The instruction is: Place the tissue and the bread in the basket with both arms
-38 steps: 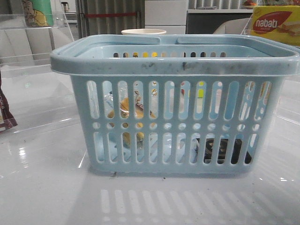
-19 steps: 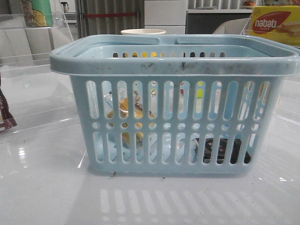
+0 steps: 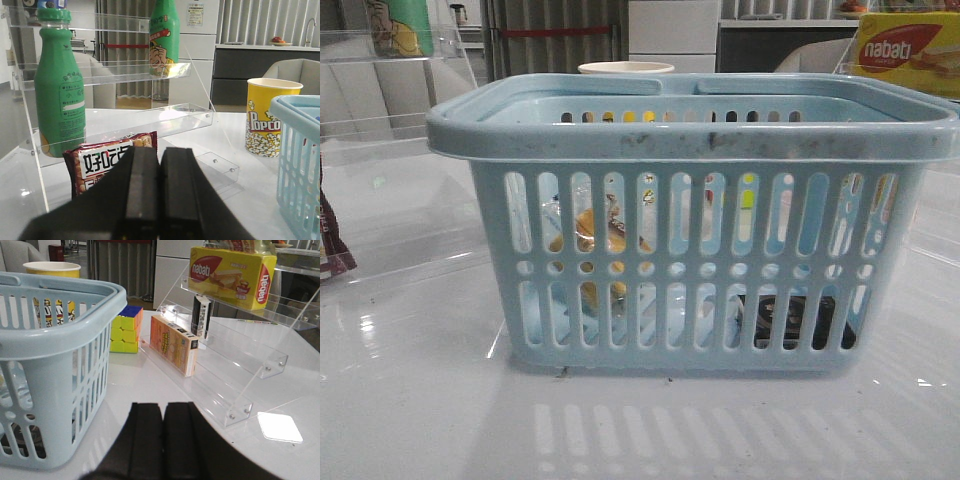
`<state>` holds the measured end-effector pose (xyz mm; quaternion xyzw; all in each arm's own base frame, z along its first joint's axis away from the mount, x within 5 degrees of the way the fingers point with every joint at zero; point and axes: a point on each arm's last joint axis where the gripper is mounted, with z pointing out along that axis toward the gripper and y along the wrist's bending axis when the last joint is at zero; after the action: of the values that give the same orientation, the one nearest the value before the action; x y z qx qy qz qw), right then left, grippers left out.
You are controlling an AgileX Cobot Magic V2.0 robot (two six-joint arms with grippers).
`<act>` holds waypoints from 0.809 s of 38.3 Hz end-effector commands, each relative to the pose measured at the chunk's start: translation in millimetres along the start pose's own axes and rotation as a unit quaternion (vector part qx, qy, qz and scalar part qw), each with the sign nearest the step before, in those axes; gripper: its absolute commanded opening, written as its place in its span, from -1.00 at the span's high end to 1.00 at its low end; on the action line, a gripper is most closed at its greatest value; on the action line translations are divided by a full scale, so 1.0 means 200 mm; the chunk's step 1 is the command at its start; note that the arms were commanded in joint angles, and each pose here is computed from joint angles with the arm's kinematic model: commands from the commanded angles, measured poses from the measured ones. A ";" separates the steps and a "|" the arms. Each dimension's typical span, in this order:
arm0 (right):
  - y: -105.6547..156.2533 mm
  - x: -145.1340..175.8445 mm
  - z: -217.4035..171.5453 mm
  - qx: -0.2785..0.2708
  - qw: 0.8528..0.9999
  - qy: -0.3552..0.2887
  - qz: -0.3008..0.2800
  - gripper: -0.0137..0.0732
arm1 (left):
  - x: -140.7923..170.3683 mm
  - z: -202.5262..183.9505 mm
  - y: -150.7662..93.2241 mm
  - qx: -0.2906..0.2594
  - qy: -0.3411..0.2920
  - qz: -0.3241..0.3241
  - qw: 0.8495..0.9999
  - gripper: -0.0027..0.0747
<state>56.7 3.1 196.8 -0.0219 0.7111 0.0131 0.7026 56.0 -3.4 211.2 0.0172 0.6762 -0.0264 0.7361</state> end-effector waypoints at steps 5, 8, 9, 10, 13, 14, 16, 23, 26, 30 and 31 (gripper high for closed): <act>-0.01 -0.10 -0.02 0.008 0.994 -0.103 0.031 0.56 | -0.04 -0.01 0.00 -0.001 -0.049 -0.007 0.999 0.69; -0.01 -0.11 -0.02 0.008 0.993 -0.114 0.026 0.56 | -0.04 -0.01 0.00 -0.001 -0.049 -0.007 0.999 0.69; -0.01 -0.11 -0.02 0.008 0.993 -0.115 0.024 0.56 | -0.04 -0.01 0.00 -0.001 -0.049 -0.007 0.999 0.69; -0.01 -0.11 -0.02 0.008 0.993 -0.115 0.023 0.56 | -0.04 -0.01 0.00 -0.001 -0.049 -0.007 0.999 0.69; -0.01 -0.11 -0.02 0.008 0.993 -0.116 0.022 0.56 | -0.04 -0.01 0.00 -0.001 -0.049 -0.007 0.999 0.69; -0.01 -0.11 -0.02 0.009 0.993 -0.116 0.022 0.56 | -0.04 -0.01 0.00 -0.001 -0.049 -0.007 0.999 0.69; -0.01 -0.11 -0.02 0.013 0.993 -0.116 0.021 0.56 | -0.04 -0.01 0.00 -0.001 -0.049 -0.007 0.999 0.69; -0.02 -0.11 -0.02 0.026 0.993 -0.116 0.020 0.56 | -0.04 -0.01 0.00 -0.001 -0.049 -0.007 0.999 0.69; -0.02 -0.11 -0.02 0.026 0.993 -0.116 0.020 0.56 | -0.04 -0.01 0.00 -0.001 -0.049 -0.007 0.999 0.69; -0.02 -0.11 -0.02 0.026 0.993 -0.116 0.020 0.56 | -0.04 -0.01 0.00 -0.001 -0.049 -0.007 0.999 0.69; -0.02 -0.11 -0.02 0.026 0.993 -0.116 0.020 0.56 | -0.04 -0.01 0.00 -0.001 -0.049 -0.007 0.999 0.69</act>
<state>56.4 0.1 206.8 0.0134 0.6707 0.0174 0.7414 56.0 -3.4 211.2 0.0172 0.6762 -0.0264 0.7361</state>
